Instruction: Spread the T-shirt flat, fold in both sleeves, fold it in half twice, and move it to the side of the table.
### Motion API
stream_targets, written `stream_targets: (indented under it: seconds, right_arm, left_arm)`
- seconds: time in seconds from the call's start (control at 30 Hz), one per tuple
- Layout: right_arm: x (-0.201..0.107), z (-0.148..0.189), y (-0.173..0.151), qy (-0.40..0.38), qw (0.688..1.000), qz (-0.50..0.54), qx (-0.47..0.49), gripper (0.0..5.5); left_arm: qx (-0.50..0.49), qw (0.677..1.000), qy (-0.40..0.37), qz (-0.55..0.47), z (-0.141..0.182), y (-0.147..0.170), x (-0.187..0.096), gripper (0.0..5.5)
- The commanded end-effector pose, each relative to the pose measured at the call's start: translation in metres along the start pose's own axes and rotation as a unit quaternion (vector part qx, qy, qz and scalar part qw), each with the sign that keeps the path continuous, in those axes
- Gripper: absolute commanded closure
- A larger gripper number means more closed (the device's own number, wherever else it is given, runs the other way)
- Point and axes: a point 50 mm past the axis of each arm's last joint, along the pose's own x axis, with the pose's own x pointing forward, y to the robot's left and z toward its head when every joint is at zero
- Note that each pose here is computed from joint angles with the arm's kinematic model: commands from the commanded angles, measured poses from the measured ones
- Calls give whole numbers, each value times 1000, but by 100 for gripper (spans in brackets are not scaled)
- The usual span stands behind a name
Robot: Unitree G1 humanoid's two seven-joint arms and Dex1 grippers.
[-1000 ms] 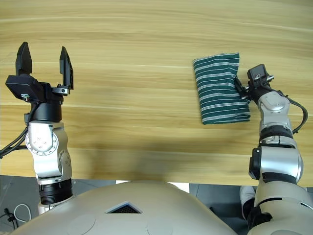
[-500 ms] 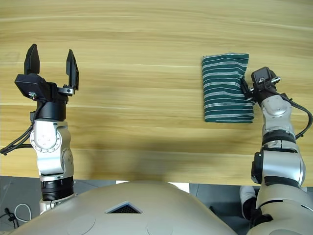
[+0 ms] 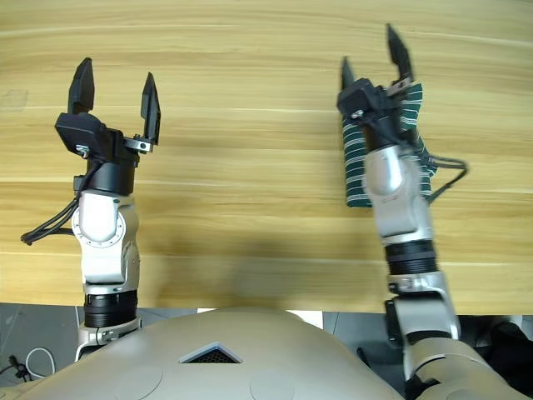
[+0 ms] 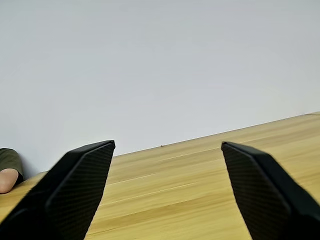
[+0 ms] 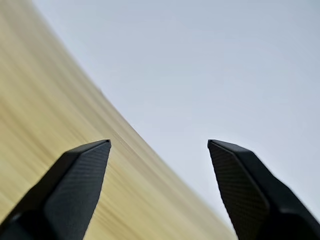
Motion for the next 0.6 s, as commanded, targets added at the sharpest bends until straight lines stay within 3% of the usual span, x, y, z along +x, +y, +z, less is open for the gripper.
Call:
stream_targets:
  seconds: [0.03, 0.27, 0.6]
  right_arm:
    - [-13, -7, 20, -4, 979, -65, 196, 190]
    - [-24, -18, 31, -20, 977, -54, 205, 190]
    - [-31, -28, 12, -29, 959, -125, 253, 190]
  left_arm:
    - [-13, 1000, 16, 18, -23, -7, 4, 154]
    - [-1, 1000, 15, 21, -43, -5, -5, 154]
    - [-40, 999, -16, 9, -45, -16, 11, 154]
